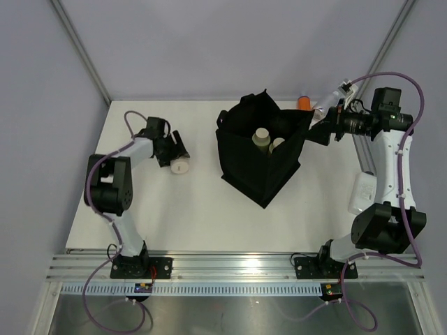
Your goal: Place the personal care products into the canvas bag
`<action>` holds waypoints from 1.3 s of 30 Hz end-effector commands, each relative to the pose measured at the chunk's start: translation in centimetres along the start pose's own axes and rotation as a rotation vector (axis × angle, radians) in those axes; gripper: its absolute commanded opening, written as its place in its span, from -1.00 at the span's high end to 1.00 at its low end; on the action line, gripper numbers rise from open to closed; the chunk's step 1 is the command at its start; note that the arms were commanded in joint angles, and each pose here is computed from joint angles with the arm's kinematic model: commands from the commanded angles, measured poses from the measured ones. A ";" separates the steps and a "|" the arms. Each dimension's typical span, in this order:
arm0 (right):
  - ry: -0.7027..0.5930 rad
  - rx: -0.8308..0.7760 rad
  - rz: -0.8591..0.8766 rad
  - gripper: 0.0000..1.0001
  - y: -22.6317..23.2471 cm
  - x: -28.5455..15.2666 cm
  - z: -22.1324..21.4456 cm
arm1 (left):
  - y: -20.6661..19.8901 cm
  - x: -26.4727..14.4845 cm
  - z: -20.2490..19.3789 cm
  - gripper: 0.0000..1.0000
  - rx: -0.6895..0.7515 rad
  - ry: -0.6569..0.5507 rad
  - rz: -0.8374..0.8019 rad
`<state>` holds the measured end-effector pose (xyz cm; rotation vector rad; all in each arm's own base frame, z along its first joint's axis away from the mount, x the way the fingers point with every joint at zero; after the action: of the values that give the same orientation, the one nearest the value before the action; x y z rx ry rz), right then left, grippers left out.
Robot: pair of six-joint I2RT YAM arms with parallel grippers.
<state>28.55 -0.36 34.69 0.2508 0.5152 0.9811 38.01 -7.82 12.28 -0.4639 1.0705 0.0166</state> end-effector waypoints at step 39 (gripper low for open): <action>-0.021 0.097 0.059 -0.96 0.1 -0.9 -0.4 | -25.3 -27.6 0.7 1.00 0.451 -0.503 -1.059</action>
<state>28.14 -0.92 34.17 0.4097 0.5566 1.0176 29.08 -22.41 43.09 -0.6616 0.3794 -0.9755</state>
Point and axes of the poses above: each gripper's point midway between its finger pads, its own x axis out along the fingers, its own y axis along the line the jaws close on, z = x × y, the point moved 10 cm from there along -x, back along the fingers, and after that the axes turned 1 degree about x, right-handed, at the moved point
